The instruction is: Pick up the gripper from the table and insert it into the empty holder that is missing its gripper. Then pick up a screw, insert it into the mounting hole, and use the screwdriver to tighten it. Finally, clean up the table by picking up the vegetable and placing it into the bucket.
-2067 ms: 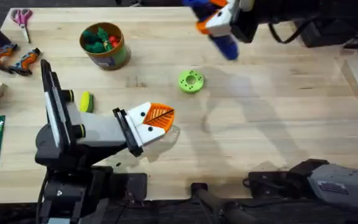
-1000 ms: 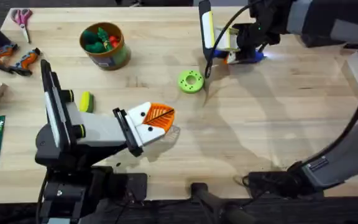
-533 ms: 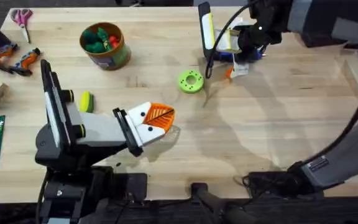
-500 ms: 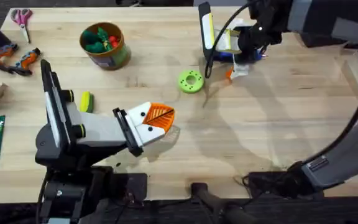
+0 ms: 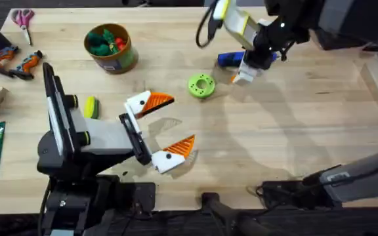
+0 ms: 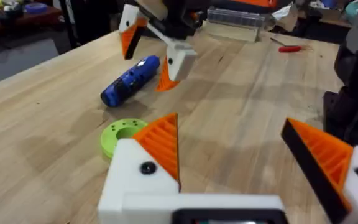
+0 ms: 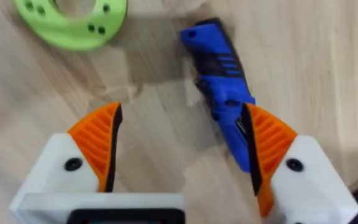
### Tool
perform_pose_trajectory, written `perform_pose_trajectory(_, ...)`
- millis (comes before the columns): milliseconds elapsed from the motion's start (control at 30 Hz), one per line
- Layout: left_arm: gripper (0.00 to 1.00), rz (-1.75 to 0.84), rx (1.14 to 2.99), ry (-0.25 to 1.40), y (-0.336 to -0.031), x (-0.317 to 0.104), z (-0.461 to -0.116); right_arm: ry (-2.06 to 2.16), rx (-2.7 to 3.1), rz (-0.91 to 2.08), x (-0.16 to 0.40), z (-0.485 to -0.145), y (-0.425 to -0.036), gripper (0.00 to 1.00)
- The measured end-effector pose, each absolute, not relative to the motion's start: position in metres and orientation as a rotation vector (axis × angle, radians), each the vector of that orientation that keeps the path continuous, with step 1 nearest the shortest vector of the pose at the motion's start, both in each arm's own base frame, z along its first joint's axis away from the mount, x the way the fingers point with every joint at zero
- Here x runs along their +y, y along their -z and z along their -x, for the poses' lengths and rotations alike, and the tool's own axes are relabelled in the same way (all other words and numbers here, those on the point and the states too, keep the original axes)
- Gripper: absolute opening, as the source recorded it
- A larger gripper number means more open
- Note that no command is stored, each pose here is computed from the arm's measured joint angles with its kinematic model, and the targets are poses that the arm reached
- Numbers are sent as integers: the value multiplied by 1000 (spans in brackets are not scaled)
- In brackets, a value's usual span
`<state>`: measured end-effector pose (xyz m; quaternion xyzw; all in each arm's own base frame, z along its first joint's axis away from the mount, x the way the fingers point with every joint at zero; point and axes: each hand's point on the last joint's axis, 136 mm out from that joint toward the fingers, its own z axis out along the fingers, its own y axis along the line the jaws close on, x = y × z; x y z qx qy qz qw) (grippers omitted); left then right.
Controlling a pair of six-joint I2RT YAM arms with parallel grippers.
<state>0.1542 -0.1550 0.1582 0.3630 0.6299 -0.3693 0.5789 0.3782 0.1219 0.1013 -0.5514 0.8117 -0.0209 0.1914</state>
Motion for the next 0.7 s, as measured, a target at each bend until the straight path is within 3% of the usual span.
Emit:
perform_pose_trajectory(300, 986, -730, 1522, 800, -160, -145, -172, -79, 2429, 813, 121, -370, -179, 992)
perform_pose_trajectory(567, 986, -284, 1841, 781, -154, -111, -189, -128, 2462, 441, 83, -343, -223, 993)
perform_pose_trajectory(700, 986, -116, 1947, 666, -184, -87, -181, -123, 2451, 352, 67, -337, -235, 993)
